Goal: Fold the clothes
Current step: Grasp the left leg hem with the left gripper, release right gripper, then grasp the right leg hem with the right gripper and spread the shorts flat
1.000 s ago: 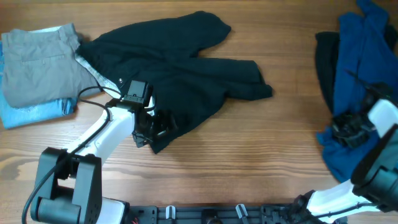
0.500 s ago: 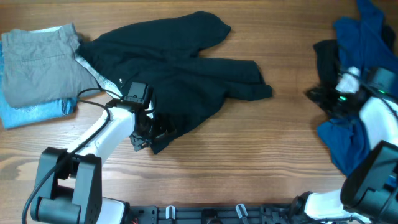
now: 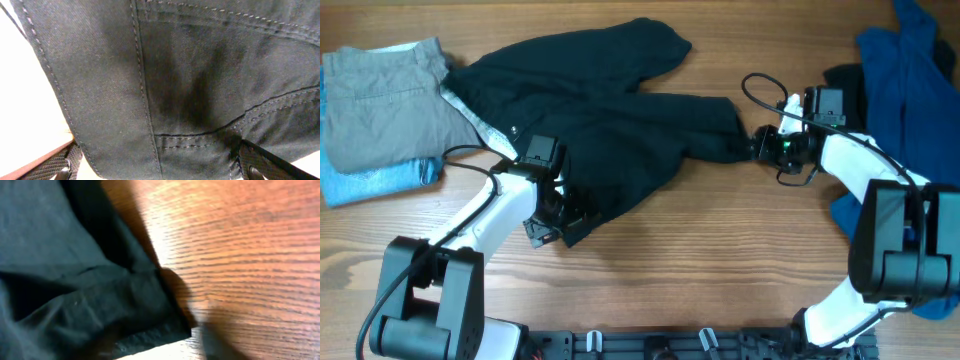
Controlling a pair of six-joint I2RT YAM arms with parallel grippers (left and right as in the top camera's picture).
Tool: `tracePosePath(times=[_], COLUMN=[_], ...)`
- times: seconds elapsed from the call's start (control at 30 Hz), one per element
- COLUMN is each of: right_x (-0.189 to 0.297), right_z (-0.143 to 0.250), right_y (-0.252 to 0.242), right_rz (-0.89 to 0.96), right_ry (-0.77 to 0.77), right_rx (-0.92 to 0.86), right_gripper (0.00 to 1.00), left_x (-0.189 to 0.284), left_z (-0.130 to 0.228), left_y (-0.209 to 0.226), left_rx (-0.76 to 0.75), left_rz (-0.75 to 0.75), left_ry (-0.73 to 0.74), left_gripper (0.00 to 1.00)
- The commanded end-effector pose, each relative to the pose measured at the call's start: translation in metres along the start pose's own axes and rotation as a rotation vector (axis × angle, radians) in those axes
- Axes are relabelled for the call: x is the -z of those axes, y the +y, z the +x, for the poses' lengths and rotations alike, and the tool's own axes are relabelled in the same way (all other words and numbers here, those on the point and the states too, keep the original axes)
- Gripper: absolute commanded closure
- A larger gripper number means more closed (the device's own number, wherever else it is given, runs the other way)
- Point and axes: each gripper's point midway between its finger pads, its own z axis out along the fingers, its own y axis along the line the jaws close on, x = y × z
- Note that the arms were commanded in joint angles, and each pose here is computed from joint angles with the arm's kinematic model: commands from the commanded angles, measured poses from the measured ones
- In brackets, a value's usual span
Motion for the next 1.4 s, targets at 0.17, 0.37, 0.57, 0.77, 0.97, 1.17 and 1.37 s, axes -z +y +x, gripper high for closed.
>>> tracePosePath(times=[0.17, 0.37, 0.57, 0.77, 0.97, 1.17, 1.37], right_x=[0.023, 0.026, 0.009, 0.003, 0.01, 0.048, 0.081], right_z=[-0.011, 0.014, 0.038, 0.028, 0.017, 0.087, 0.115], right_y=[-0.024, 0.021, 0.034, 0.021, -0.017, -0.071, -0.089], right_rz=[0.077, -0.151, -0.063, 0.055, 0.246, 0.621, 0.806], right_ry=[-0.046, 0.07, 0.13, 0.049, -0.031, 0.138, 0.202], right_rx=[-0.085, -0.106, -0.234, -0.211, -0.201, -0.447, -0.481], right_gripper=[0.96, 0.32, 0.3, 0.62, 0.96, 0.96, 0.96], left_x=[-0.01, -0.01, -0.001, -0.002, -0.003, -0.004, -0.005], left_z=[0.014, 0.015, 0.031, 0.022, 0.018, 0.01, 0.007], left_y=[0.02, 0.02, 0.061, 0.06, 0.057, 0.052, 0.05], left_rx=[0.03, 0.03, 0.11, 0.139, 0.135, 0.129, 0.126], left_rz=[-0.075, -0.077, -0.27, -0.244, -0.229, -0.206, -0.197], left_ry=[0.056, 0.058, 0.097, 0.071, 0.056, 0.025, 0.013], left_gripper=[0.0, 0.0, 0.0, 0.0, 0.0, 0.0, 0.0])
